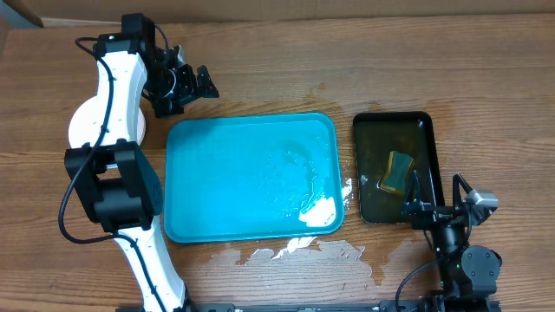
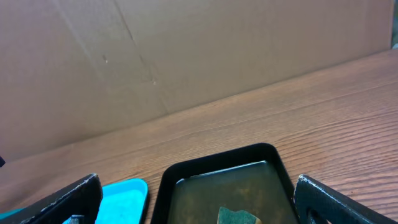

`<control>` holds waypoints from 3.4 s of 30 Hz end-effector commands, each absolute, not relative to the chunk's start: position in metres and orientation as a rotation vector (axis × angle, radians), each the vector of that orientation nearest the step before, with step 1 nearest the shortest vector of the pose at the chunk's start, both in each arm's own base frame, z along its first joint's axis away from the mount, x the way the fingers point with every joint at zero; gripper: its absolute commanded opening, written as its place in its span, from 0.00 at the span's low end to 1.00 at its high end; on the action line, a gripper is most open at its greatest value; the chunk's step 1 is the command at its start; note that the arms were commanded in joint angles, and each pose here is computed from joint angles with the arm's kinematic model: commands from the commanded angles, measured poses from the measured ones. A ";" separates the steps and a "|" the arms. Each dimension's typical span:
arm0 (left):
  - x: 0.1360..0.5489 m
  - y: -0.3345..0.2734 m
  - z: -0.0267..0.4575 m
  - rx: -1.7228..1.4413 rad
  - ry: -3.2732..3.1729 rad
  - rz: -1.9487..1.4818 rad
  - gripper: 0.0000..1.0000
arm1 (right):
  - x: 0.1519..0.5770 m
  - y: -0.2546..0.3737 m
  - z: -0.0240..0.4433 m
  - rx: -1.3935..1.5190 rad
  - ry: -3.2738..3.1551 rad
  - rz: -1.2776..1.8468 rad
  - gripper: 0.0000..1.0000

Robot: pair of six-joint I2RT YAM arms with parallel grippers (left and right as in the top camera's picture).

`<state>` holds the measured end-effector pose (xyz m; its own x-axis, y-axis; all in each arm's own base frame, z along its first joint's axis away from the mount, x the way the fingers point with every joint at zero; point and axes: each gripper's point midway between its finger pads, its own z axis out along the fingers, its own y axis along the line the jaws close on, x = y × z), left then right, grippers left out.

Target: Clean dirty plates on tray and stack at the side

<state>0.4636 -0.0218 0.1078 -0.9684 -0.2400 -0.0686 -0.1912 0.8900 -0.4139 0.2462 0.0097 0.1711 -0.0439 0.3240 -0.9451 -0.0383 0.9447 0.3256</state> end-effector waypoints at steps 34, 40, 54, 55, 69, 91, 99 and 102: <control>0.447 -0.071 0.211 -0.071 2.744 -0.601 1.00 | 0.246 0.006 0.170 0.236 1.584 0.281 1.00; 0.403 -0.082 0.322 0.044 2.486 -0.580 1.00 | 0.246 0.006 0.170 0.236 1.584 0.281 1.00; 0.226 -0.052 0.477 0.139 1.964 -0.330 1.00 | 0.246 0.006 0.170 0.236 1.584 0.280 1.00; 0.219 -0.050 0.474 0.129 1.967 -0.324 1.00 | 0.246 0.006 0.170 0.236 1.584 0.281 1.00; 0.151 -0.027 0.322 -0.027 2.071 -0.236 1.00 | 0.246 0.006 0.170 0.236 1.584 0.281 1.00; 0.209 -0.002 0.320 -0.100 1.102 -0.235 1.00 | 0.246 0.006 0.170 0.236 1.584 0.281 1.00; 0.233 0.009 0.255 -0.237 1.237 -0.284 1.00 | 0.246 0.006 0.170 0.236 1.584 0.281 1.00; 0.240 0.009 0.230 -0.257 1.324 -0.279 1.00 | 0.246 0.007 0.170 0.236 1.584 0.281 1.00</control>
